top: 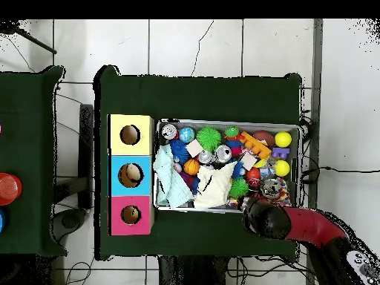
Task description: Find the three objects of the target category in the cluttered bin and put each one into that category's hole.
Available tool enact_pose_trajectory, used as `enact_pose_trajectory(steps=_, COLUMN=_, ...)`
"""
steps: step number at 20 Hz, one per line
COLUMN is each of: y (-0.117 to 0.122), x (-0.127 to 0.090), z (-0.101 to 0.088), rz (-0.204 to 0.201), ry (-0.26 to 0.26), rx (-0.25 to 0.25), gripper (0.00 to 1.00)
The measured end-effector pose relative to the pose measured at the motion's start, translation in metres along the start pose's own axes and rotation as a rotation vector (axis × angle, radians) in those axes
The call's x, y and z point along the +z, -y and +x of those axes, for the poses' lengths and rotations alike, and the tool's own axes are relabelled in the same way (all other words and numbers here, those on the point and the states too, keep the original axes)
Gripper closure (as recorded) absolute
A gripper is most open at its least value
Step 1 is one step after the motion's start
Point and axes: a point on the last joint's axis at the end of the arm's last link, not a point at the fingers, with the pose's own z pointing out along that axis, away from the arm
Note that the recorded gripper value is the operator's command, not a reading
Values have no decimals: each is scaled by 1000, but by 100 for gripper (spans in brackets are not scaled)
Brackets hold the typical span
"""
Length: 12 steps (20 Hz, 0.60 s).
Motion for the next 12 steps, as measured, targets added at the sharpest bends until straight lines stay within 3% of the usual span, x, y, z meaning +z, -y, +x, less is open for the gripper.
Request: enact_pose_trajectory(steps=12, y=35, x=8, z=-16, rz=-22, ry=8, rx=78, gripper=0)
